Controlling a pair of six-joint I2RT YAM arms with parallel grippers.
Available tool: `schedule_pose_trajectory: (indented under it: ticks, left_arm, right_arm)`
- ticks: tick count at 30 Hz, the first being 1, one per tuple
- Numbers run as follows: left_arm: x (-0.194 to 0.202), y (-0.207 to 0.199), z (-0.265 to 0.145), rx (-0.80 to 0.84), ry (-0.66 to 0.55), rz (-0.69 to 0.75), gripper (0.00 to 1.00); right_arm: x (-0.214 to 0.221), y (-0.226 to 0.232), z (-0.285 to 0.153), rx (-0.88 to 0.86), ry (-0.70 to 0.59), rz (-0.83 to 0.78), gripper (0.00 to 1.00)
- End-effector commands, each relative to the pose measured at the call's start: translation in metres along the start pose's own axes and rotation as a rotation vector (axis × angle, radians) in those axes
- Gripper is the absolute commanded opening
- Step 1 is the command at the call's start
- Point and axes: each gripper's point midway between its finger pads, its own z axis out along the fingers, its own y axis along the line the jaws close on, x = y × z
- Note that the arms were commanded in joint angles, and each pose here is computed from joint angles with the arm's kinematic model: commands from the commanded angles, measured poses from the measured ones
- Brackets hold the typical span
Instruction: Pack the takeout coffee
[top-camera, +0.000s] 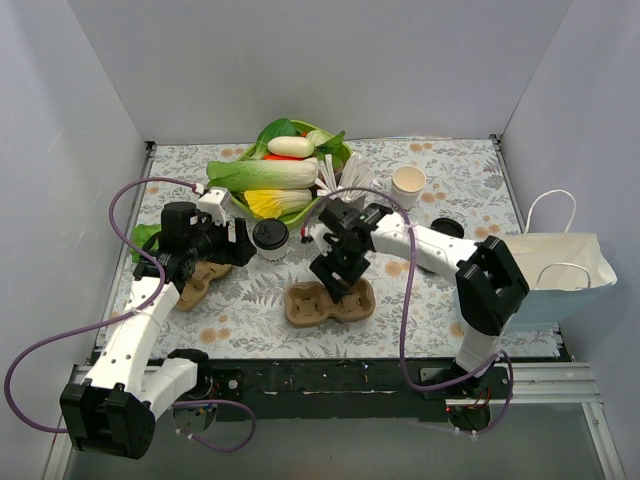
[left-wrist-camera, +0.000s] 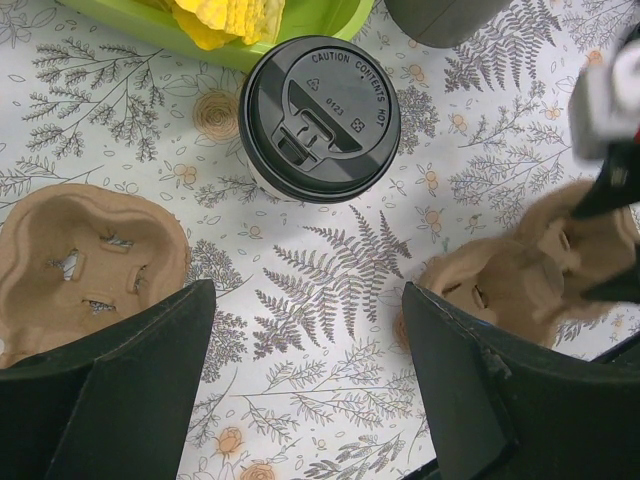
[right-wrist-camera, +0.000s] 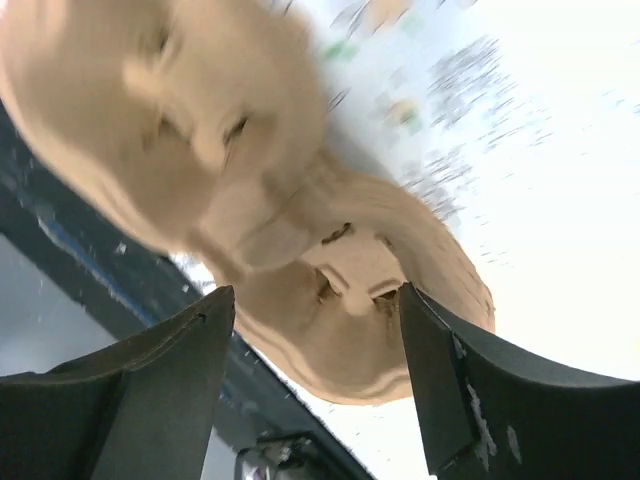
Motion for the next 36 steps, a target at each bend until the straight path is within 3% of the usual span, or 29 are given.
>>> schedule_pose_trajectory:
  ticks: [1, 4, 7, 9, 10, 16, 20, 36]
  left_arm:
    - [-0.006, -0.004, -0.004, 0.018, -0.028, 0.013, 0.76]
    - [-0.006, -0.005, -0.004, 0.024, -0.028, 0.013, 0.76]
    - [-0.004, -0.006, -0.005, 0.027, -0.025, 0.017, 0.75]
    - [-0.004, -0.006, -0.006, 0.032, -0.025, 0.019, 0.76]
    - [-0.003, -0.007, -0.005, 0.035, -0.022, 0.019, 0.76]
    - [-0.001, -0.006, -0.001, 0.041, -0.003, 0.012, 0.76]
    - [0.001, -0.006, 0.001, 0.047, 0.009, 0.010, 0.75]
    - [0.003, -0.004, 0.005, 0.041, 0.024, 0.002, 0.75]
  right_arm:
    - [-0.045, -0.019, -0.021, 0.016, -0.111, -0.060, 0.73]
    - [-0.038, 0.014, -0.022, -0.171, -0.102, -0.160, 0.66]
    - [-0.029, 0.022, -0.028, -0.197, -0.094, -0.298, 0.64]
    - [-0.028, 0.022, -0.034, -0.206, -0.102, -0.408, 0.58]
    - [-0.030, 0.020, -0.039, -0.205, -0.108, -0.547, 0.55]
    - [-0.058, -0.011, -0.051, -0.032, -0.224, -0.979, 0.54]
    - [-0.062, -0.017, -0.045, 0.018, -0.267, -1.237, 0.61]
    - [-0.038, 0.002, -0.009, -0.123, -0.175, -1.391, 0.61]
